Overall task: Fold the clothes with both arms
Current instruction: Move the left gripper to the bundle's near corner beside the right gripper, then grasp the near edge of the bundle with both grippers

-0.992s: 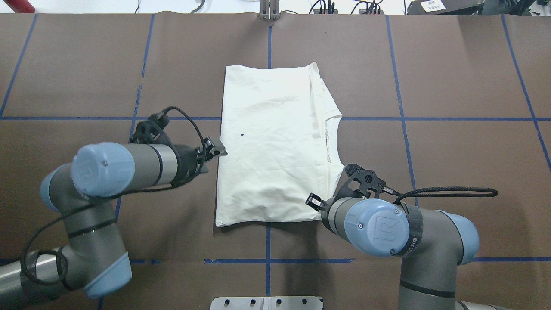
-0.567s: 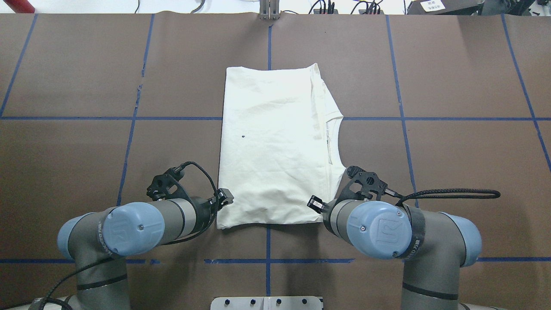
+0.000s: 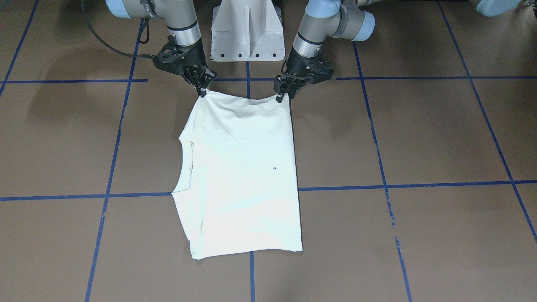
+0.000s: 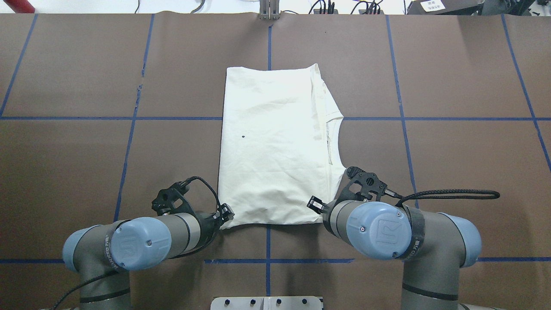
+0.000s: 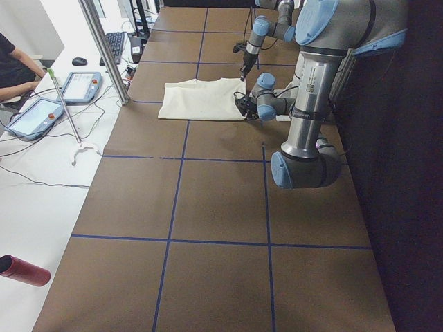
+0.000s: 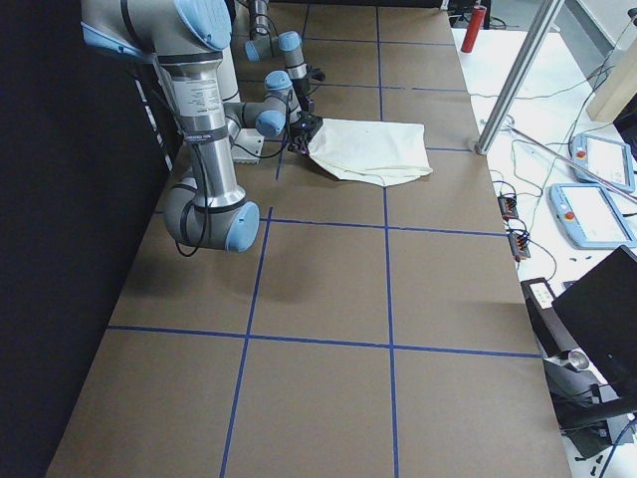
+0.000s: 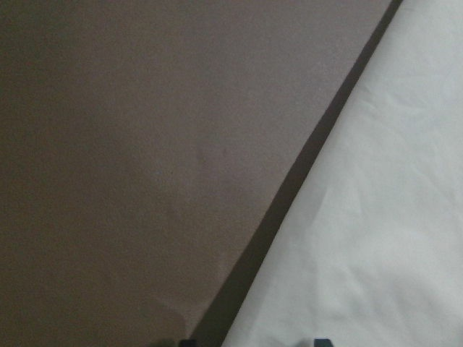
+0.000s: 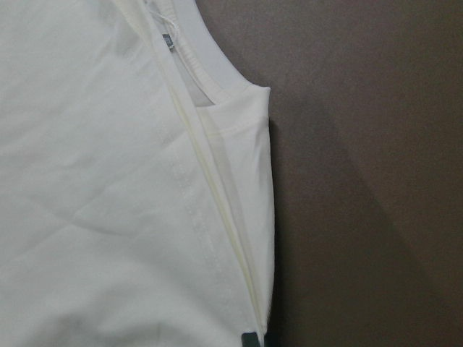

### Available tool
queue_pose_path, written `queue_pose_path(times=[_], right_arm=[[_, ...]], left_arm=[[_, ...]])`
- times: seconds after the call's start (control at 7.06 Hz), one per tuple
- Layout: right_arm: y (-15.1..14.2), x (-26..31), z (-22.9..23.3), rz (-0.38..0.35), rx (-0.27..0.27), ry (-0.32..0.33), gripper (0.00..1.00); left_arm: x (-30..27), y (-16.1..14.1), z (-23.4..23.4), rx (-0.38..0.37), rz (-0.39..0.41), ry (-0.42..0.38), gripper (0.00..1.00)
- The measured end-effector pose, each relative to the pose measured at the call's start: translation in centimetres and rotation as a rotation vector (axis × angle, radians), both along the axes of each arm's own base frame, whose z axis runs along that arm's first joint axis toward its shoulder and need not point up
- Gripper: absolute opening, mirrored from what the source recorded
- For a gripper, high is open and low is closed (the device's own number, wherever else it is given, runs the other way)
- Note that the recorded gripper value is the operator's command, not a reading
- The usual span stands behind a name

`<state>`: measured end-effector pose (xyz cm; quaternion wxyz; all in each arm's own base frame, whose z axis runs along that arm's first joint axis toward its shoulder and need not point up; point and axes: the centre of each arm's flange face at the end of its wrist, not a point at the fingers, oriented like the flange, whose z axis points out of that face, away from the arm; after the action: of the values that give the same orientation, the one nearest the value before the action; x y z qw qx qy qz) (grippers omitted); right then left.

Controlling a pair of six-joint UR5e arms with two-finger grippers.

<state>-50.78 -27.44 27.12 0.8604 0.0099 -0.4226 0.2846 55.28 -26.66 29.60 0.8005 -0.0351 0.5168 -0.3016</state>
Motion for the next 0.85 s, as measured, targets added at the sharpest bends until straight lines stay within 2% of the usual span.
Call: queue_pose_path(times=[0.14, 0.43, 0.85], right_arm=[[0.1, -0.1, 0.1, -0.002, 0.0, 0.001, 0.0], [2.0, -0.2, -0.7, -0.032, 0.003, -0.02, 0.0], [8.8, 4.9, -2.7, -0.136, -0.002, -0.107, 0.0]], left_arm=[[-0.5, 0.1, -0.8, 0.003, 0.001, 0.018, 0.0], [-6.0, 1.7, -3.8, 0.001, 0.023, 0.103, 0.0], [-12.0, 6.5, -7.8, -0.093, 0.057, 0.227, 0.0]])
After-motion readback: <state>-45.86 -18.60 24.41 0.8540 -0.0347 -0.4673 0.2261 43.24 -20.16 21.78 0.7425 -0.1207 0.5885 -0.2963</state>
